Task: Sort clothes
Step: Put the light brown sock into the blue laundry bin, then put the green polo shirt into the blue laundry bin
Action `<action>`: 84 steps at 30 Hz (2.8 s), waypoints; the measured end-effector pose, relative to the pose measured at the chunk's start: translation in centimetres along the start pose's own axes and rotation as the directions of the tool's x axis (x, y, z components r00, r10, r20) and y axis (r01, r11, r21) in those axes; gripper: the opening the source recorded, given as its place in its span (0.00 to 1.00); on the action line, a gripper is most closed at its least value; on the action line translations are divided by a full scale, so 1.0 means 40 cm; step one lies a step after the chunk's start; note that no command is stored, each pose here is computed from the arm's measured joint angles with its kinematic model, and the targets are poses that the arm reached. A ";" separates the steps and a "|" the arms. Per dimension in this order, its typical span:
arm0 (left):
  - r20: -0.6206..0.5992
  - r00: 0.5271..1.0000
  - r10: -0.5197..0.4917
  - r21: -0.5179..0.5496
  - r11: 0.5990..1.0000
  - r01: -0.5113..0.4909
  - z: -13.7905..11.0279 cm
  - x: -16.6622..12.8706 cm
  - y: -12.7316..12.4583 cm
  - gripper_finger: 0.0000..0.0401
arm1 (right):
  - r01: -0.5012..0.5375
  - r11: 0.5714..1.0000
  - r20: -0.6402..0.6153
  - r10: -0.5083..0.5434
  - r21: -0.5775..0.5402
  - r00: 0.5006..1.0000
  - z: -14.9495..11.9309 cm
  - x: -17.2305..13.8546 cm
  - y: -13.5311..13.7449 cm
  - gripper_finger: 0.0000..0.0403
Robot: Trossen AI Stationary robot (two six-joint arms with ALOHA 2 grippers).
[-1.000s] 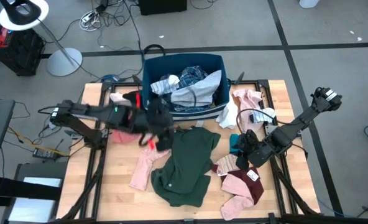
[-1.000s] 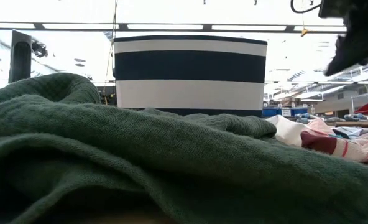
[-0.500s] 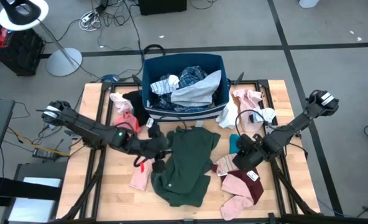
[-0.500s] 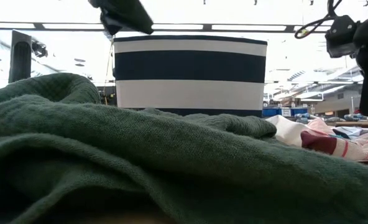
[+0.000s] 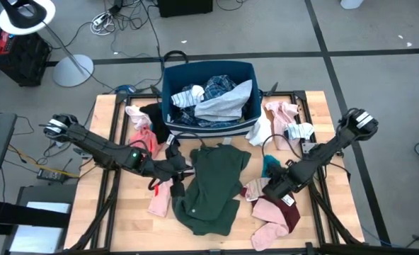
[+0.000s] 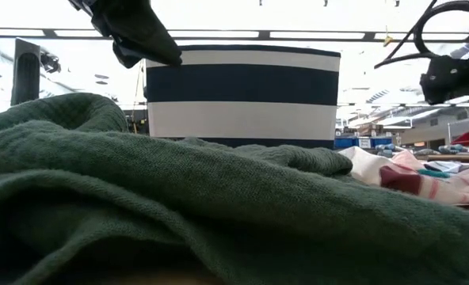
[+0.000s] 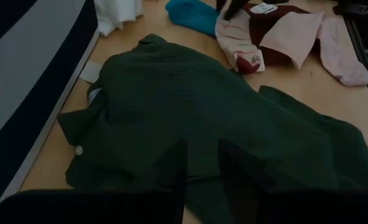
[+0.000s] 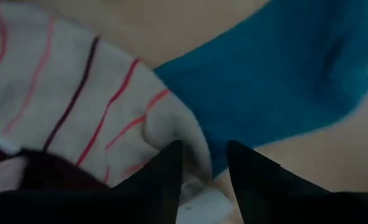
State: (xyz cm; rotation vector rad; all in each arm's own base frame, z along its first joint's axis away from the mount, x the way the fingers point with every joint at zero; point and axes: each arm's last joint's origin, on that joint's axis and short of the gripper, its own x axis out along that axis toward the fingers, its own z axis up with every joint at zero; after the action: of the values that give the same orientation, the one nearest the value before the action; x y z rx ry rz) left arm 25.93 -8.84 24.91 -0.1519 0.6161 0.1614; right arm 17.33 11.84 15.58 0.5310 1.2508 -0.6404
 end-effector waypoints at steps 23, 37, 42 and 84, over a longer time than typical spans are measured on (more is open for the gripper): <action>0.049 0.999 -0.001 0.107 0.994 -0.004 0.021 -0.057 0.019 0.23 | -0.038 0.997 0.210 0.053 -0.075 0.976 0.084 -0.291 -0.003 0.00; 0.045 0.999 0.000 0.087 0.996 -0.004 0.020 -0.055 0.018 0.23 | 0.029 0.985 0.643 0.087 -0.168 0.761 0.313 -0.578 -0.023 0.00; 0.044 0.999 0.000 0.087 0.996 -0.004 0.020 -0.054 0.018 0.23 | 0.031 0.985 0.791 0.118 -0.170 0.600 0.428 -0.634 -0.035 0.01; -0.140 0.988 -0.062 -0.050 0.997 0.056 -0.030 -0.024 -0.004 0.23 | -0.096 0.982 0.597 0.177 -0.165 0.782 0.460 -0.616 -0.226 0.51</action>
State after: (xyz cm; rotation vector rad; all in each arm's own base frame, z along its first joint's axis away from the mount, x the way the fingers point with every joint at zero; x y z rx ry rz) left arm 24.52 -9.33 24.54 -0.2273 0.7491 0.1081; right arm 19.15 -3.47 43.69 0.2657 0.6207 -0.5432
